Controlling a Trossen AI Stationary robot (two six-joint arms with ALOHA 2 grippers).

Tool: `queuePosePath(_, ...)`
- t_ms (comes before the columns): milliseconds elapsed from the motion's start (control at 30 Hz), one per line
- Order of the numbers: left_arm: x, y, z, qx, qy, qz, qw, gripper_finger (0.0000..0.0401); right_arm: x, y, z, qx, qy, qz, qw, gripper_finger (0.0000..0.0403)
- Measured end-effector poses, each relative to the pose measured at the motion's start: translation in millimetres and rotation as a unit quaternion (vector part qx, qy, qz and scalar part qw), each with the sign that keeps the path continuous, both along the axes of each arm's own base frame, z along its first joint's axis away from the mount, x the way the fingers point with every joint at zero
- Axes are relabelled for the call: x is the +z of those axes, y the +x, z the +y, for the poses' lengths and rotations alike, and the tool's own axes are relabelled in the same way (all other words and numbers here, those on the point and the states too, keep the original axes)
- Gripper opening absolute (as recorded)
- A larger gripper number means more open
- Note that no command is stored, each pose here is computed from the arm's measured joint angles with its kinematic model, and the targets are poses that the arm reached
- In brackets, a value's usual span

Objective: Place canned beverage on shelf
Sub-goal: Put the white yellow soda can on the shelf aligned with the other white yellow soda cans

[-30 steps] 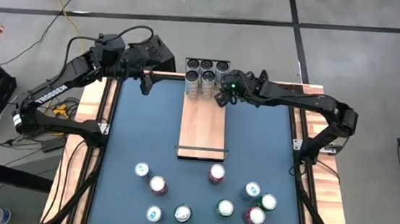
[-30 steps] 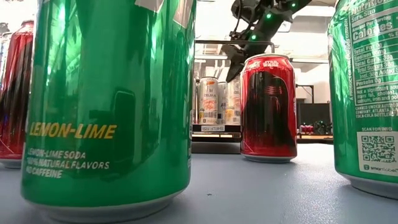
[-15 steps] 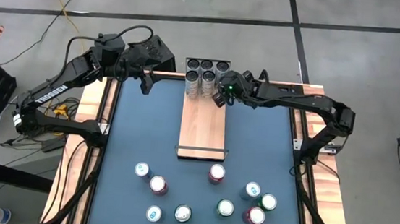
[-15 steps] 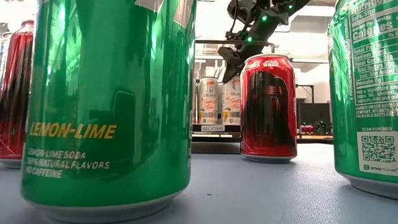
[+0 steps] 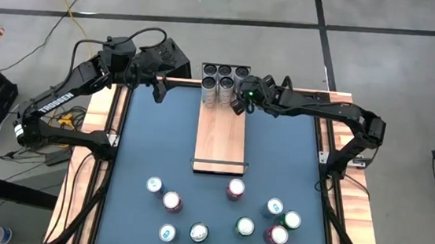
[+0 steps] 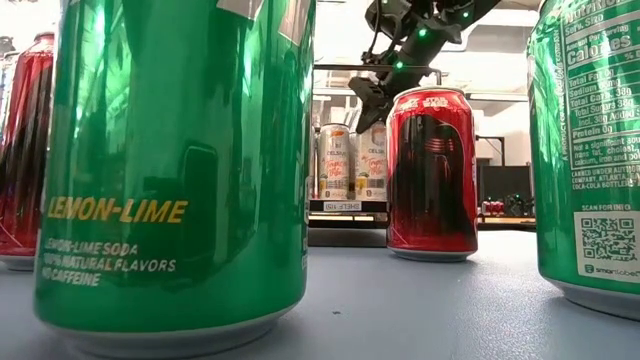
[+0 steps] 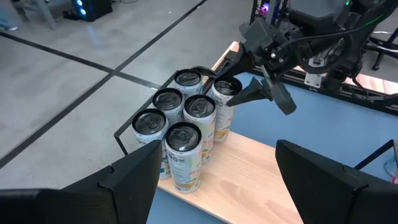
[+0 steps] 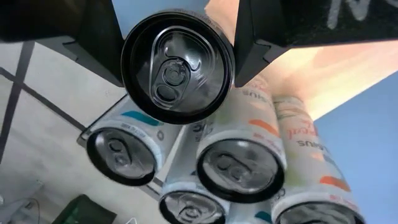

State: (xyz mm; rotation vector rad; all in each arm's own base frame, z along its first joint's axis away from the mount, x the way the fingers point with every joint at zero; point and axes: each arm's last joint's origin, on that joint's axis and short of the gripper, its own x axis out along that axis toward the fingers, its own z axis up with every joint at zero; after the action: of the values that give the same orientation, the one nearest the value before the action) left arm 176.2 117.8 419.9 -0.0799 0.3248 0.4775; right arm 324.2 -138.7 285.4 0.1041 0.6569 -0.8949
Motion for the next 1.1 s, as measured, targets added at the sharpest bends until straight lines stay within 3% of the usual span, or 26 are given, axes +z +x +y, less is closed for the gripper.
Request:
queuePosePath(700,-0.1,0.0,0.0,0.0,0.0,0.0,1.0,0.03,1.7,-1.0,-6.4,-0.004,-0.002,-0.012,1.0,0.0244)
queuePosePath(1100,-0.1,0.0,0.0,0.0,0.0,0.0,1.0,0.03,1.1,-0.4,-6.8,0.028,0.014,-0.013,0.999,0.0245)
